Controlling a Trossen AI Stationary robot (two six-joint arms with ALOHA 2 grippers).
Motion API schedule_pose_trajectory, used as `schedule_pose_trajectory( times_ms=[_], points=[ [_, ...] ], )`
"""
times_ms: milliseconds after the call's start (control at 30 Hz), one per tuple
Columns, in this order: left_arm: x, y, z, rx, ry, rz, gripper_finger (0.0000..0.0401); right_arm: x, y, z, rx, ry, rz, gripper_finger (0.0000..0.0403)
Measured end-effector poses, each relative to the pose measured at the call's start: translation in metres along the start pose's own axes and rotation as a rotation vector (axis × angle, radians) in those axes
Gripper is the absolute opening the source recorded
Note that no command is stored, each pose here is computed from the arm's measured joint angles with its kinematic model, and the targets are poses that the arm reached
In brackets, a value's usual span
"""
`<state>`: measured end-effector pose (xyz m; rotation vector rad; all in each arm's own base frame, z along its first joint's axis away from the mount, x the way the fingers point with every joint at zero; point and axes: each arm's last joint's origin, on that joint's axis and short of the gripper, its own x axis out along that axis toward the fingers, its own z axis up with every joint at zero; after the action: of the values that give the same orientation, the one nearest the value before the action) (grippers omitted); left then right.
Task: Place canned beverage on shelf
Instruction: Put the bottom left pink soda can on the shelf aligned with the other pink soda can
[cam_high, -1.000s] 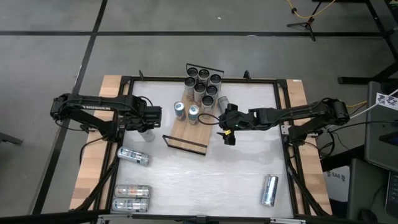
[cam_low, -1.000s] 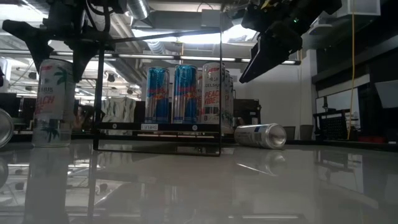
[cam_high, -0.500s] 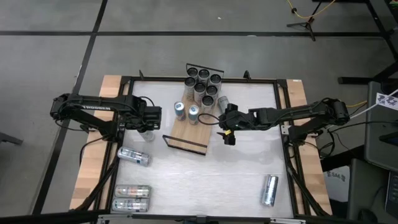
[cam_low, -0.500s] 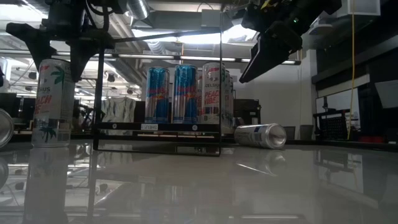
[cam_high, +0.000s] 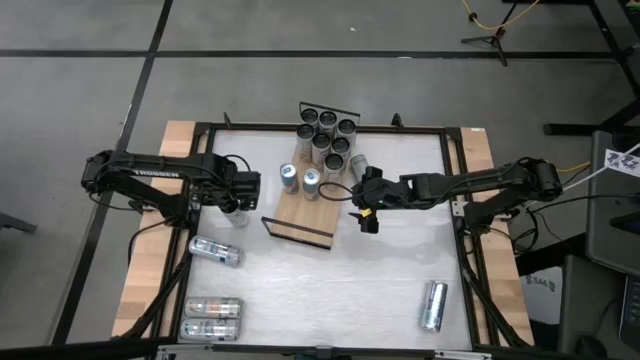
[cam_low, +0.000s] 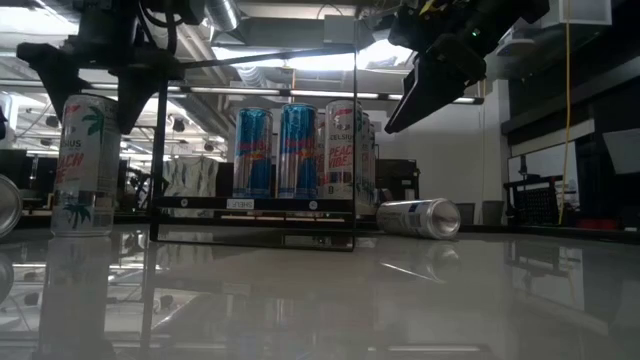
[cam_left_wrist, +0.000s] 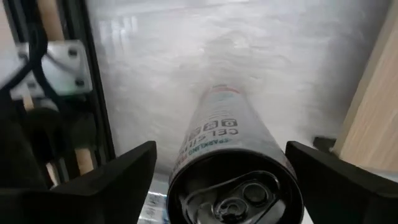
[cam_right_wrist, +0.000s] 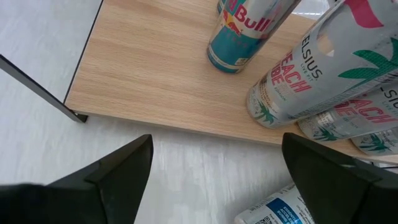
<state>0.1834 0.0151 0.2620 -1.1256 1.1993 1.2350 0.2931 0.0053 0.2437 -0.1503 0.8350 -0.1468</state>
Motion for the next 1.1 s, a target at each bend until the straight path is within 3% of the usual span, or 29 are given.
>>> schedule_pose_trajectory(
  times_ms=[233, 600, 967, 1100],
  points=[
    [-0.0002, -0.0001, 0.0001, 0.352, -0.002, -0.001, 0.0350, 0.0000, 0.0000, 0.0000, 0.000, 0.000, 0.000, 0.0351],
    [-0.0004, 0.0000, 0.0001, 1.022, -0.002, -0.002, 0.0350, 0.0000, 0.0000, 0.0000, 0.000, 0.000, 0.000, 0.0351],
    [-0.0006, 0.0000, 0.0001, 1.021, -0.003, -0.003, 0.0350, 0.0000, 0.0000, -0.0001, 0.000, 0.000, 0.000, 0.0351],
    [-0.0007, 0.0001, 0.0001, 0.957, -0.003, -0.003, 0.0350, 0.0000, 0.0000, 0.0000, 0.000, 0.000, 0.000, 0.0351]
  ],
)
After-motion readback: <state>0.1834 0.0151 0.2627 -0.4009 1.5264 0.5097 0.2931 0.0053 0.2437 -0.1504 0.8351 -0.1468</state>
